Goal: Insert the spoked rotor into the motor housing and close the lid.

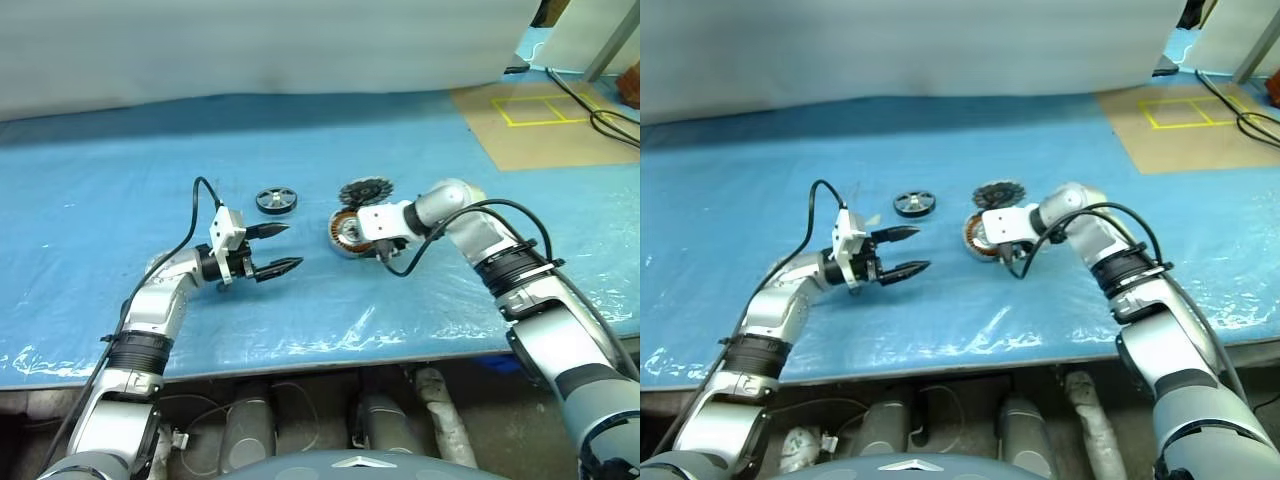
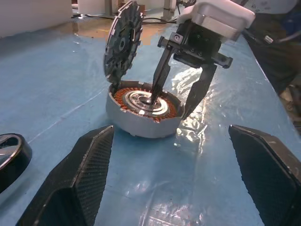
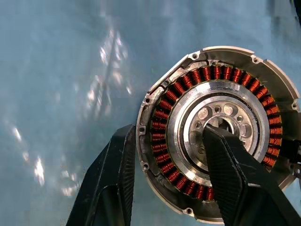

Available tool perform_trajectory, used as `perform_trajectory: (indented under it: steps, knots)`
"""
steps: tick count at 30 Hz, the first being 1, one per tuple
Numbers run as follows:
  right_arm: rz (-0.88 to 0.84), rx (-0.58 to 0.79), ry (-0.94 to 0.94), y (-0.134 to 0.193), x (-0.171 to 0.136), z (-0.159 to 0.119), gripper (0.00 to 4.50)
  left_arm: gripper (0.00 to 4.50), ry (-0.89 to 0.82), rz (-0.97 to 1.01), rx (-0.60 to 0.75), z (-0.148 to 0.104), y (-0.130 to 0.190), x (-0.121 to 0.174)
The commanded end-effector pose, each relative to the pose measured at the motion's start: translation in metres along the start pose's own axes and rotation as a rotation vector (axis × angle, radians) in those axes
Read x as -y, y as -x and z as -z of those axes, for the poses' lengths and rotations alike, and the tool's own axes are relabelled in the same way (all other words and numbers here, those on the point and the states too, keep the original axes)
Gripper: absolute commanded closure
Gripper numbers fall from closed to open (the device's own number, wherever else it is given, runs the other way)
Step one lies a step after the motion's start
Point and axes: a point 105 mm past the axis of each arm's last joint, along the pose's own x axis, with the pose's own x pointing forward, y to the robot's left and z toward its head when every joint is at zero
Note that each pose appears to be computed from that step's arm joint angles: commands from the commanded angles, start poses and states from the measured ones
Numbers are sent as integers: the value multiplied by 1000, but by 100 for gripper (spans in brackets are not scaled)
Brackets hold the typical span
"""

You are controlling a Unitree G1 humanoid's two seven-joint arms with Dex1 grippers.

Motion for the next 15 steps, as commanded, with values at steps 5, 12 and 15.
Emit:
perform_trajectory:
  steps: [5,12,15]
  knots:
    - [-70,141,60,-1,-1,-51,262,38,-44,-48,-26,-9,22,-5]
    - [-180,141,53,-7,-25,-55,262,38,-45,-67,-39,-9,28,-3]
    - [-178,140,66,-9,-25,-58,262,38,-41,-65,-43,-8,26,-1]
